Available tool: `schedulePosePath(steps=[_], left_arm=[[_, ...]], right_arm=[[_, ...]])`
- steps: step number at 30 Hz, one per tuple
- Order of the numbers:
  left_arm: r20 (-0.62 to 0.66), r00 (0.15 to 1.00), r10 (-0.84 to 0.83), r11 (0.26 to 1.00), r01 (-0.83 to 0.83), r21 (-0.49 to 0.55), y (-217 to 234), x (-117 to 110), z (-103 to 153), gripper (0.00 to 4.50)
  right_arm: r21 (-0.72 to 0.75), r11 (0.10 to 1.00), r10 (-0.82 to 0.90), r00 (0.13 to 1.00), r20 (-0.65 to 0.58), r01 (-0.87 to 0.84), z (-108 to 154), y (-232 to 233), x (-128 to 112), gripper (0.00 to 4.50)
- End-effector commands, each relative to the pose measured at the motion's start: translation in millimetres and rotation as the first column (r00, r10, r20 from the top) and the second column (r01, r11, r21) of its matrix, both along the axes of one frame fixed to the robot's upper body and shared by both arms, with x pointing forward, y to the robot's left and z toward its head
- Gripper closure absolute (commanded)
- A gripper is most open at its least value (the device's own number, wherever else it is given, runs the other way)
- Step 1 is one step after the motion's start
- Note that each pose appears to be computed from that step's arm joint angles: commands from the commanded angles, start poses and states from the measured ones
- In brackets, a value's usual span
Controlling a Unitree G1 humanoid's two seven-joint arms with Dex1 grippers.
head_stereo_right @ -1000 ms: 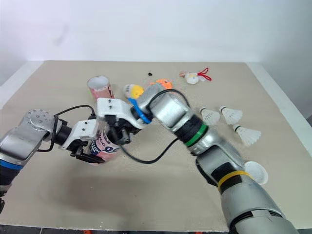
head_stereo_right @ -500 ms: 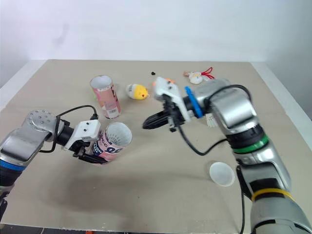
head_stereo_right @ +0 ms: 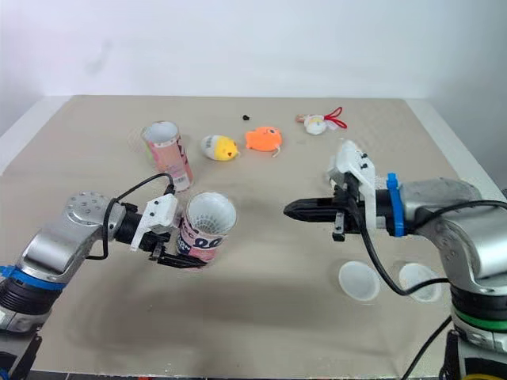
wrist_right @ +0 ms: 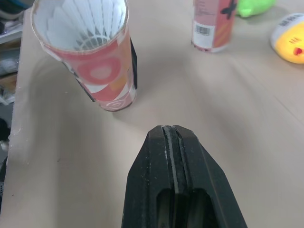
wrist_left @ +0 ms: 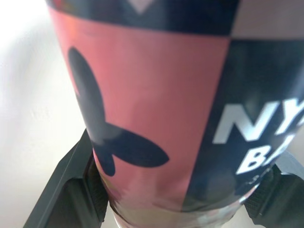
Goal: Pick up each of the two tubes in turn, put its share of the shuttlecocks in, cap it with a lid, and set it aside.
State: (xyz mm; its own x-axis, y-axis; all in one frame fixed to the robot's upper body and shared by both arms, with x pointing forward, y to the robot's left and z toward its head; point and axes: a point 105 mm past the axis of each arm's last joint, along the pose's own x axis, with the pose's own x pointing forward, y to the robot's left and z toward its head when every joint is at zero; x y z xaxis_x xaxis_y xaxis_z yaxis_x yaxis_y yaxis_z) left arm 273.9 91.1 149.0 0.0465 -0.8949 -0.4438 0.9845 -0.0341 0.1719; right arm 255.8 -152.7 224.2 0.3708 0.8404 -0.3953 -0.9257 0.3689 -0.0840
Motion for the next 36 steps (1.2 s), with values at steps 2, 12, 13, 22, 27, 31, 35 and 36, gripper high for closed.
schedulePosePath(steps=[2, 12, 13, 22, 27, 31, 35, 36], left_arm=[[0.033, 0.999, -0.038, 0.989, 0.043, -0.145, -17, 1, 7, 1.32], [-0.017, 0.997, -0.069, 0.947, 0.061, -0.316, -49, 13, -22, 1.32], [-0.016, 0.997, -0.081, 0.947, 0.072, -0.313, -53, 12, -25, 1.32], [0.005, 0.995, -0.101, 0.948, 0.097, -0.302, -77, 17, -49, 1.32], [0.006, 0.993, -0.120, 0.950, 0.116, -0.288, -79, 16, -53, 1.32], [0.027, 0.995, -0.100, 0.949, 0.104, -0.297, -78, 18, -53, 1.32], [0.053, 0.997, -0.058, 0.940, 0.073, -0.333, -77, 20, -50, 1.32], [0.064, 0.997, -0.042, 0.939, 0.061, -0.339, -77, 22, -50, 1.32]], right_arm=[[-0.119, 0.986, -0.111, 0.992, 0.057, 0.117, 4, -26, -11, 4.47], [-0.240, 0.904, -0.337, 0.936, 0.105, 0.352, -4, -89, -15, 4.47], [-0.240, 0.904, -0.340, 0.935, 0.097, 0.354, -5, -92, -17, 4.47], [-0.421, 0.841, -0.379, 0.926, -0.006, 0.341, -52, -131, -31, 0.76], [-0.433, 0.831, -0.398, 0.917, -0.025, 0.349, -64, -140, -15, 0.76], [-0.464, 0.822, -0.392, 0.919, -0.039, 0.330, -76, -143, 2, 0.76], [-0.483, 0.822, -0.384, 0.920, -0.077, 0.302, -82, -144, 7, 0.76], [-0.490, 0.823, -0.377, 0.922, -0.093, 0.287, -85, -143, 7, 0.76]])
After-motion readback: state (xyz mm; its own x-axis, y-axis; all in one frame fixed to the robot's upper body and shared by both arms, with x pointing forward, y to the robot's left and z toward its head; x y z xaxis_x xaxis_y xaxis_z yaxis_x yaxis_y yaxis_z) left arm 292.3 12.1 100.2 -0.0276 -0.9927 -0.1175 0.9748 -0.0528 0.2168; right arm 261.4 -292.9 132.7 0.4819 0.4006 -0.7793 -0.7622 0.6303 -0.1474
